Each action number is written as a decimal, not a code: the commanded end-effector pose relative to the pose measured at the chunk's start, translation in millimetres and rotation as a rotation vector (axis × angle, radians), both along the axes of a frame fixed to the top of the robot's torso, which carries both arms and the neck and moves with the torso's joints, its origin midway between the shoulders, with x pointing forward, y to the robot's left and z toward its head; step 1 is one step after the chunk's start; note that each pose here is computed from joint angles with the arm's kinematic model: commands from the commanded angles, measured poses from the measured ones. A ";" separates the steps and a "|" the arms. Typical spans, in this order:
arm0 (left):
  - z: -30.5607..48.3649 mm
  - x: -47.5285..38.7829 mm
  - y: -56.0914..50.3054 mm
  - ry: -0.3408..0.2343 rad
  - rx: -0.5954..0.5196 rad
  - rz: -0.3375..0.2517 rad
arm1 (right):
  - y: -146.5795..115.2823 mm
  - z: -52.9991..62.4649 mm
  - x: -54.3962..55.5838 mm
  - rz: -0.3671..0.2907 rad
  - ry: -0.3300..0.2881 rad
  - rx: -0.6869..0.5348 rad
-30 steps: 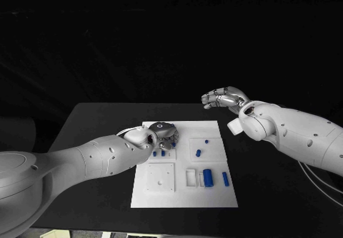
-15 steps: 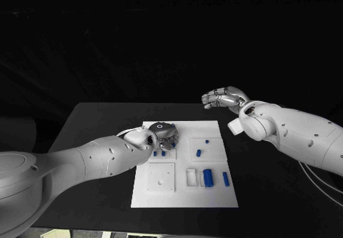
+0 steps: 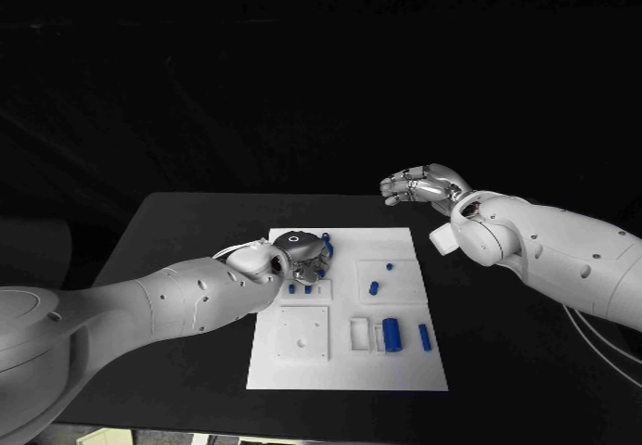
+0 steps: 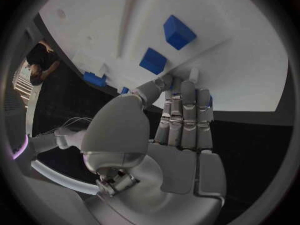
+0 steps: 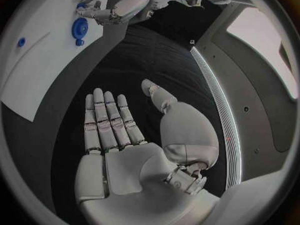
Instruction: Assemble the parts on the task board
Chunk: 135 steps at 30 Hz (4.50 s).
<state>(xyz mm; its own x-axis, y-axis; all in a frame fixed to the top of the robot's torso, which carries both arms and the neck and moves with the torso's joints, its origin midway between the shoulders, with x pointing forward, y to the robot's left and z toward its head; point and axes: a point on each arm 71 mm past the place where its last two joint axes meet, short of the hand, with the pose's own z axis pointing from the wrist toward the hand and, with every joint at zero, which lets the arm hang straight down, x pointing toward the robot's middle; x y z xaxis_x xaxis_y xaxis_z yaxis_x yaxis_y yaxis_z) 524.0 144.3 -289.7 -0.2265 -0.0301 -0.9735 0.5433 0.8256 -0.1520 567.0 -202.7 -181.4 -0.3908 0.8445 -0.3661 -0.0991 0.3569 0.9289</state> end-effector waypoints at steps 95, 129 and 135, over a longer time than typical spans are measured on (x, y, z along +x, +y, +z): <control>13.7 1.2 42.9 0.162 -0.064 0.152 | -7.4 0.3 -1.3 0.014 -0.006 -0.008; 8.6 -4.1 33.7 0.112 0.017 0.097 | -8.5 0.1 -1.3 0.013 -0.005 -0.009; 8.3 -4.8 32.5 0.100 0.026 0.092 | -8.6 0.1 -1.3 0.013 -0.005 -0.009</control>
